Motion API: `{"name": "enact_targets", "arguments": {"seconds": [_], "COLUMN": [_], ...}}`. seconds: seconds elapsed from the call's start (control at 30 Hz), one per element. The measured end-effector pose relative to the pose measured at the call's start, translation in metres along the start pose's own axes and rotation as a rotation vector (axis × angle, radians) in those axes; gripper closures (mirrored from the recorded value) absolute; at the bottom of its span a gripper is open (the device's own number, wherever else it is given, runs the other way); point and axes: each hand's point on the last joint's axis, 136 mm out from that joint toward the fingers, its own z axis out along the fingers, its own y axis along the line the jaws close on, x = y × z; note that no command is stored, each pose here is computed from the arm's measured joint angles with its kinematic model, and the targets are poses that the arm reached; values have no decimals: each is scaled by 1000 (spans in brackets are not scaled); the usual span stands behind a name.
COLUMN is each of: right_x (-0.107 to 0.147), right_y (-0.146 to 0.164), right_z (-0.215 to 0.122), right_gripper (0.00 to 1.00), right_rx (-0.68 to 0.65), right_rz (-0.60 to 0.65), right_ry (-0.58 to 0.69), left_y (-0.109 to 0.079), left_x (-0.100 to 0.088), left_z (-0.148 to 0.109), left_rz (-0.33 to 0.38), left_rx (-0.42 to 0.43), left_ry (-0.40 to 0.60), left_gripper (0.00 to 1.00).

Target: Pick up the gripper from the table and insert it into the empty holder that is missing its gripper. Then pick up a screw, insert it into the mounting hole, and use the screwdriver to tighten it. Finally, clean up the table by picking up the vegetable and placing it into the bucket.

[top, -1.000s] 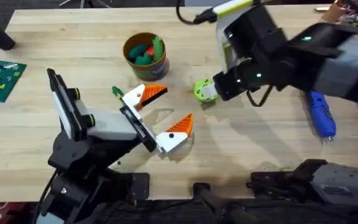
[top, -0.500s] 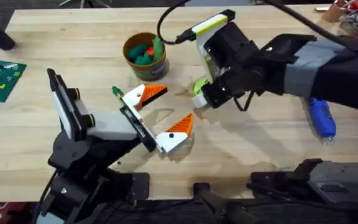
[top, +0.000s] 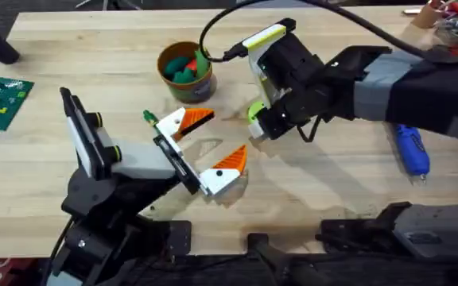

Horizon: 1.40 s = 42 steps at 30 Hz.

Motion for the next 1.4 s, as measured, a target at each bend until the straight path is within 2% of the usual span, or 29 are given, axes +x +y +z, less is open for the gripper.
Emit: {"name": "enact_targets", "arguments": {"seconds": [0.1, 0.47, 0.6, 0.63, 1.03, 1.17, 1.4], "right_x": [0, 2, 1, 1, 0, -9, -51], "right_y": [0, 0, -4, -5, -5, -11, -31], "right_z": [0, 5, 5, 6, 4, -18, -81], "right_gripper": [730, 750, 972, 988, 994, 995, 995], "right_rx": [0, 4, 24, 26, 28, 27, 36], "right_rz": [1, 0, 1, 3, 3, 27, 89], "right_ry": [1, 15, 12, 11, 12, 35, -115], "left_y": [0, 0, 0, 0, 0, 0, 0], "left_x": [0, 0, 0, 0, 0, 0, 0], "left_z": [0, 0, 0, 0, 0, 0, 0], "left_rz": [0, 0, 0, 0, 0, -1, 0], "left_rx": [0, 0, 0, 0, 0, 0, 0], "left_ry": [0, 0, 0, 0, 0, 0, 0], "left_gripper": [21, 21, 21, 21, 21, 21, 21]}}
